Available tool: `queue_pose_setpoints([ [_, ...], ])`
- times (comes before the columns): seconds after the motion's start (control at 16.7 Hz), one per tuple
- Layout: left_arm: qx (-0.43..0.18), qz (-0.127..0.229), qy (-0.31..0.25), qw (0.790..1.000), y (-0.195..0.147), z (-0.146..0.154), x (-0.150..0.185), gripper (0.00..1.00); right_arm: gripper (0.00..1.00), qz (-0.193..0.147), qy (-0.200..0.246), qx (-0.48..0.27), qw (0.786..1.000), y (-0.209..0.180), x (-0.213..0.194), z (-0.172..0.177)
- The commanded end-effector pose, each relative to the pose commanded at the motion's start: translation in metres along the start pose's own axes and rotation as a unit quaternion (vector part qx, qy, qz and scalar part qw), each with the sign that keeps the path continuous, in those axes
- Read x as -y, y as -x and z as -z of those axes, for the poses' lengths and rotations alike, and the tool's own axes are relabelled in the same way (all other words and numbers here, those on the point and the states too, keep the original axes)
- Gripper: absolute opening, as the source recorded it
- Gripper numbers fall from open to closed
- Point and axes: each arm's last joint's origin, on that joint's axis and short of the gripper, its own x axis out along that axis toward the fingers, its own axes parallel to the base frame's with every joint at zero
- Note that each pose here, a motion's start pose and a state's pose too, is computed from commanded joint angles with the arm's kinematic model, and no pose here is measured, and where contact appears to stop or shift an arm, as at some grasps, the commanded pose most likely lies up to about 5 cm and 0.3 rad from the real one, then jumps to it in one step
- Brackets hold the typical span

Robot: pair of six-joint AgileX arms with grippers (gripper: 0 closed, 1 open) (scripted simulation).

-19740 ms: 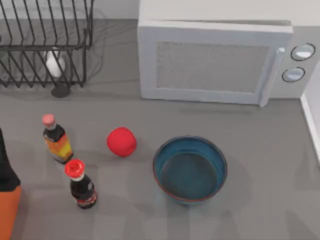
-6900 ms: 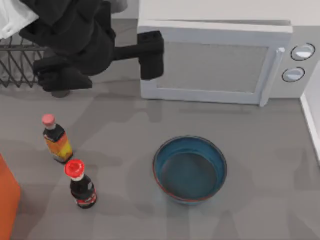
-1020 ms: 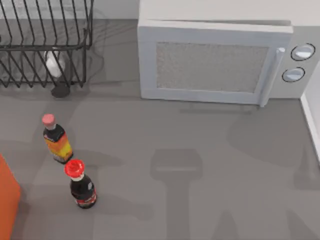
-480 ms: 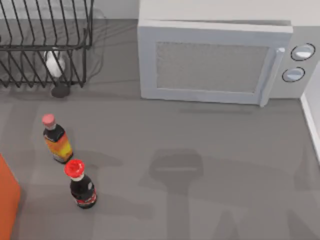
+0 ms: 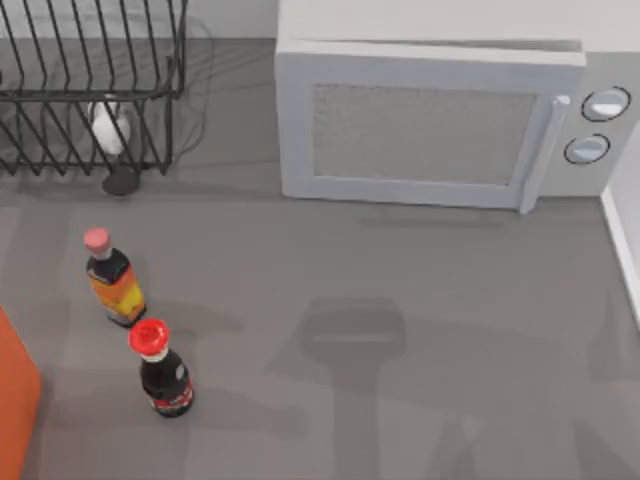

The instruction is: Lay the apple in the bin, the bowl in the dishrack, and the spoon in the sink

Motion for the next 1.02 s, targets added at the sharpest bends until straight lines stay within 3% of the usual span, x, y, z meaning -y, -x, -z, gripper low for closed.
queue_pose_setpoints([
  [0.18, -0.003, 0.0, 0.001, 1.0, -0.031, 0.01, -0.005, 0.0, 1.0, 0.0, 0.0, 0.0, 1.0, 0.0, 0.0, 0.0],
  [0.36, -0.004, -0.002, 0.002, 1.0, -0.083, 0.036, -0.01, 0.0, 1.0, 0.0, 0.0, 0.0, 1.0, 0.0, 0.0, 0.0],
  [0.72, 0.023, -0.002, 0.001, 1.0, -0.172, 0.125, -0.01, 0.0, 1.0, 0.0, 0.0, 0.0, 1.0, 0.0, 0.0, 0.0],
  [1.02, 0.005, -0.001, 0.0, 1.0, -0.195, 0.192, -0.001, 0.0, 1.0, 0.0, 0.0, 0.0, 1.0, 0.0, 0.0, 0.0],
])
